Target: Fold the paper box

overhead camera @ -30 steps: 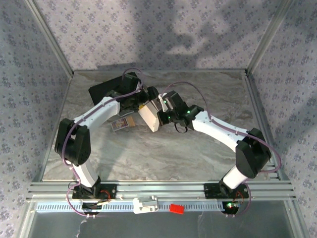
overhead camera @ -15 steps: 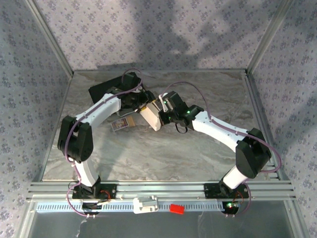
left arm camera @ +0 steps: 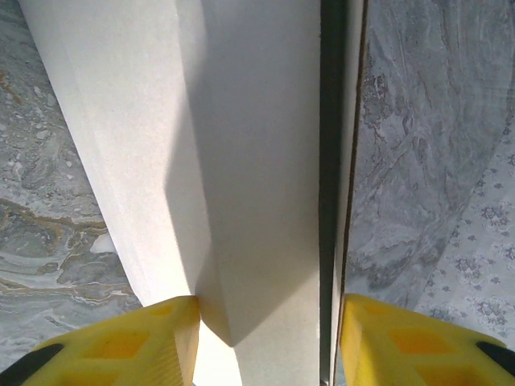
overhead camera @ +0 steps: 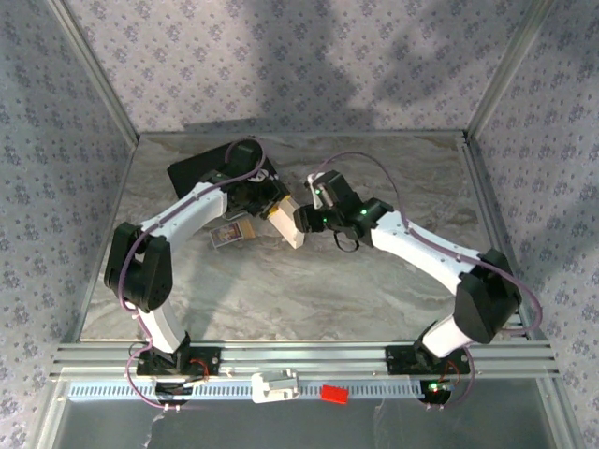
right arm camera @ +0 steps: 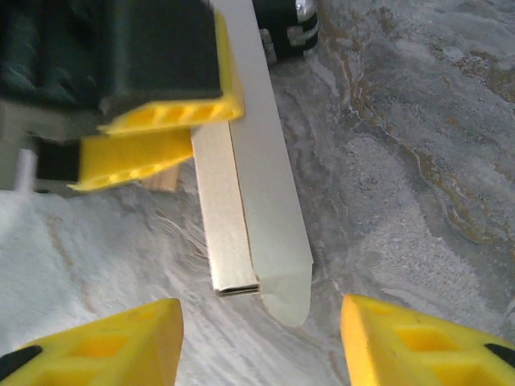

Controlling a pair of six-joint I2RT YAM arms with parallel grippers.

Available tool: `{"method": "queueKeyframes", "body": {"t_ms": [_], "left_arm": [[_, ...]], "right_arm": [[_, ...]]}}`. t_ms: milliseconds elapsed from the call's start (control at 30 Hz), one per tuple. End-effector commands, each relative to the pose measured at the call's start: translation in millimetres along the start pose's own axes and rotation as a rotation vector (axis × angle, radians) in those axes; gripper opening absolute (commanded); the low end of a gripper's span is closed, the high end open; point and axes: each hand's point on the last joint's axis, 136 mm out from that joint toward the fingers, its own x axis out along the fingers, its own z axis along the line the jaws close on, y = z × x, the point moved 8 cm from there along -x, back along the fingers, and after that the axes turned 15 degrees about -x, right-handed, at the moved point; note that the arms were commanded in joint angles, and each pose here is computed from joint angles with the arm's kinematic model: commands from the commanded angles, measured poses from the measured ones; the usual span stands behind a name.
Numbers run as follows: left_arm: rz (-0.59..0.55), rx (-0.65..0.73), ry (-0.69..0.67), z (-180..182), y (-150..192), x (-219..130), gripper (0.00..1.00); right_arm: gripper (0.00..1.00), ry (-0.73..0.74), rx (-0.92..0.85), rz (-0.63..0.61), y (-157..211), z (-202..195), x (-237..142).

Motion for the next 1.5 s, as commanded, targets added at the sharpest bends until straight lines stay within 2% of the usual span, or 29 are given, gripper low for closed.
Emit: {"method": "queueKeyframes", "body": {"t_ms": [0, 67, 200, 300, 433, 567, 733, 867, 967, 1067, 1167, 1300, 1400, 1467], "left_arm": [[-0.012, -0.036, -0.042, 9.8, 3.6, -0.5, 0.48], [-0.013, -0.035, -0.032, 8.9, 3.8, -0.6, 0.47], [-0.013, -0.029, -0.029, 7.5, 4.4, -1.4, 0.43], [-0.020, -0.025, -0.032, 7.8, 4.7, -4.5, 0.42], [-0.020, -0.020, -0.028, 8.1, 5.8, -7.7, 0.42], [-0.016, -0.018, -0.026, 8.2, 4.6, -7.1, 0.43], [-0.012, -0.018, -0.022, 7.8, 3.5, -5.9, 0.42], [-0.008, -0.021, -0.021, 8.7, 3.8, -6.1, 0.42], [-0.012, -0.030, -0.018, 9.1, 2.2, -8.3, 0.43], [-0.011, -0.035, -0.019, 9.2, 1.8, -10.5, 0.44], [-0.012, -0.053, -0.020, 10.9, 1.0, -13.0, 0.50], [-0.022, -0.069, -0.010, 8.0, -1.6, -19.7, 0.57], [-0.033, -0.084, 0.004, 5.1, -4.2, -26.8, 0.59], [-0.028, -0.098, 0.007, 5.7, -6.7, -27.5, 0.59]], "right_arm": [[0.65, -0.024, 0.187, -0.083, -20.1, -11.6, -37.7], [0.67, -0.075, 0.204, -0.067, -22.4, -15.8, -37.5], [0.72, -0.093, 0.015, 0.026, -8.7, -14.5, -14.8], [0.81, -0.117, -0.132, 0.054, -5.7, -19.2, 5.5], [0.85, -0.220, -0.216, 0.131, -17.5, -12.4, 28.4], [0.94, -0.181, -0.301, 0.214, -11.6, -8.6, 43.2], [0.96, -0.148, -0.333, 0.260, -2.9, -11.1, 58.5], [0.90, -0.180, -0.384, 0.240, -3.7, 2.5, 67.0], [0.75, -0.172, -0.429, 0.237, -1.6, 7.3, 77.1], [0.73, -0.123, -0.454, 0.218, -2.3, 5.7, 80.5], [0.68, -0.101, -0.491, 0.192, -7.8, 8.8, 80.1], [0.57, -0.112, -0.543, 0.220, -4.4, 14.7, 87.5], [0.47, -0.118, -0.566, 0.237, 1.5, 17.9, 88.5], [0.47, -0.111, -0.588, 0.230, 3.3, 20.5, 87.1]]}}
